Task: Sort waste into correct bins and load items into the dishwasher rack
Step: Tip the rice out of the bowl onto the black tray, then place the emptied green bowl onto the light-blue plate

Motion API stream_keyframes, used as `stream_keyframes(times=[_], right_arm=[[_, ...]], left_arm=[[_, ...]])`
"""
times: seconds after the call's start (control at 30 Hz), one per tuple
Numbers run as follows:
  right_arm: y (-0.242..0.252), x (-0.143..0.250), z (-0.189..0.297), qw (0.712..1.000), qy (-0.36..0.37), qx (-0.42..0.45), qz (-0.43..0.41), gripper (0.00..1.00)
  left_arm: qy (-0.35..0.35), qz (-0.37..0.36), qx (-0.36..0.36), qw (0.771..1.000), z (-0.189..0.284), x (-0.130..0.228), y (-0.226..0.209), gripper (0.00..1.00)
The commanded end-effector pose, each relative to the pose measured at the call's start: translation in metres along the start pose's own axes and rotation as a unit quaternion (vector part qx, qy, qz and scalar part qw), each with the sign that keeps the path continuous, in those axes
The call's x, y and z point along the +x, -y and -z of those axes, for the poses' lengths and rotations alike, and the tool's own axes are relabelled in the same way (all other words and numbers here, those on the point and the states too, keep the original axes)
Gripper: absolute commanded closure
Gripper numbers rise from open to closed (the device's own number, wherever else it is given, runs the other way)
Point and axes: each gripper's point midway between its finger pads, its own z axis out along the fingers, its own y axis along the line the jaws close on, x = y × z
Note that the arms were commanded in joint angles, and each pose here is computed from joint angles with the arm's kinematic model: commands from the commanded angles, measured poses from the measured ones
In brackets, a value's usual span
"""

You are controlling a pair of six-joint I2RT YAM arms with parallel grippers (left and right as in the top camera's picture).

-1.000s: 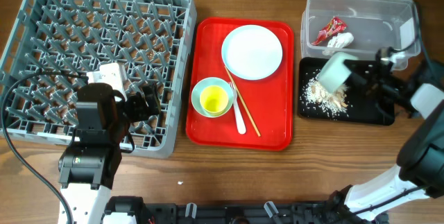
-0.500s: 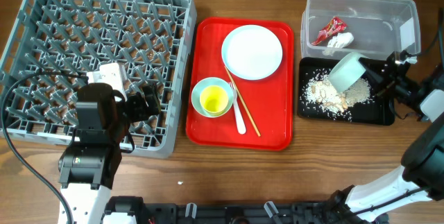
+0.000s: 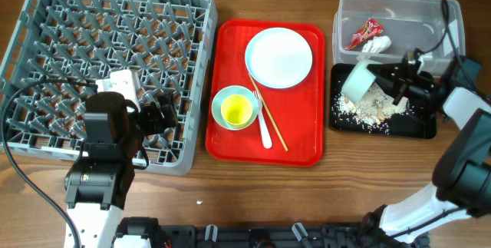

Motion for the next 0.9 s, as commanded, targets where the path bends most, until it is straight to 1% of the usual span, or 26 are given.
stream_keyframes(times=[0.0, 0.1, 0.23, 0.47, 0.57, 0.67, 0.77, 0.87], right_arm=[[-0.042, 0.014, -0.006, 0.996, 0.012, 0.030, 0.089, 0.95], [-0.057, 0.024, -0.012, 0.990, 0.026, 0.065, 0.127, 0.96], [-0.064, 0.037, -0.021, 0.974, 0.057, 0.140, 0.171, 0.96], [-0.084, 0.059, -0.052, 0.938, 0.055, 0.196, 0.280, 0.96], [-0.101, 0.067, -0.071, 0.913, 0.051, 0.227, 0.335, 0.96], [-0.112, 0.071, -0.081, 0.890, 0.057, 0.263, 0.368, 0.96], [-0.125, 0.076, -0.098, 0.865, 0.045, 0.287, 0.409, 0.96], [-0.125, 0.077, -0.116, 0.838, 0.025, 0.308, 0.451, 0.96]], left_arm=[[0.009, -0.001, 0.000, 1.000, 0.003, -0.008, 0.000, 0.00], [0.009, -0.001, 0.000, 1.000, 0.003, -0.008, 0.000, 0.00], [0.010, -0.001, 0.000, 1.000, 0.003, -0.008, 0.000, 0.00], [0.010, -0.001, 0.000, 1.000, 0.003, -0.008, 0.000, 0.00], [0.009, -0.001, 0.000, 1.000, 0.003, -0.008, 0.000, 0.00], [0.010, -0.001, 0.000, 1.000, 0.003, -0.008, 0.000, 0.00], [0.010, -0.001, 0.000, 1.000, 0.003, -0.008, 0.000, 0.00], [0.009, -0.001, 0.000, 1.000, 0.003, -0.008, 0.000, 0.00]])
